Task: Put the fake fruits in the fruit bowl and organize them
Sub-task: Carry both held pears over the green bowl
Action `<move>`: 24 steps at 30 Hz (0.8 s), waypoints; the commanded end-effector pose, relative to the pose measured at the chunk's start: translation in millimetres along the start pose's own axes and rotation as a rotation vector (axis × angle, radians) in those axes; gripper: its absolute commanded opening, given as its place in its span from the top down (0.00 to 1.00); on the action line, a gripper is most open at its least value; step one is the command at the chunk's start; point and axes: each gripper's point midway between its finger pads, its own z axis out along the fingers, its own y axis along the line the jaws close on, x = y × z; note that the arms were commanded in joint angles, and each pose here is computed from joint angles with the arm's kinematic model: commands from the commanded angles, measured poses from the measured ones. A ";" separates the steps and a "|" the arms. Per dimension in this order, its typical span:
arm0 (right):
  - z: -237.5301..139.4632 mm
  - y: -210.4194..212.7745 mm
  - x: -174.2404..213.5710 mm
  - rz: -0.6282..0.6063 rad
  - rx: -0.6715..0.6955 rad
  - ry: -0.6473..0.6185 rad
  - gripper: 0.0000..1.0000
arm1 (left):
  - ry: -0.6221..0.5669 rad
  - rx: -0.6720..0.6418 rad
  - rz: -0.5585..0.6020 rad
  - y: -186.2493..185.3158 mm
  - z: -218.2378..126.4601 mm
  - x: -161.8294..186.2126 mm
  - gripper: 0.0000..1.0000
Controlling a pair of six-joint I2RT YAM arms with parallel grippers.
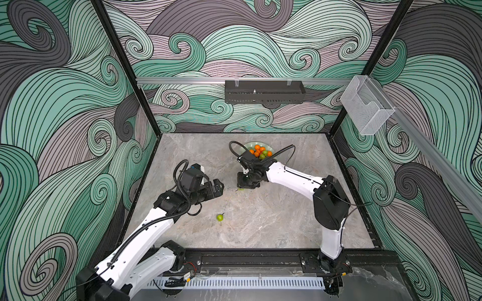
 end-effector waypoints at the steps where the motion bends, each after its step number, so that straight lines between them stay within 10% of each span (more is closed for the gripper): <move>1: -23.7 -21.7 -19.2 0.015 0.015 -0.056 0.68 | -0.021 0.107 0.035 -39.4 1.2 -24.4 0.01; 24: -36.1 -109.8 -148.2 0.108 0.073 -0.210 0.69 | 0.031 0.163 0.133 -108.8 96.6 -83.6 0.01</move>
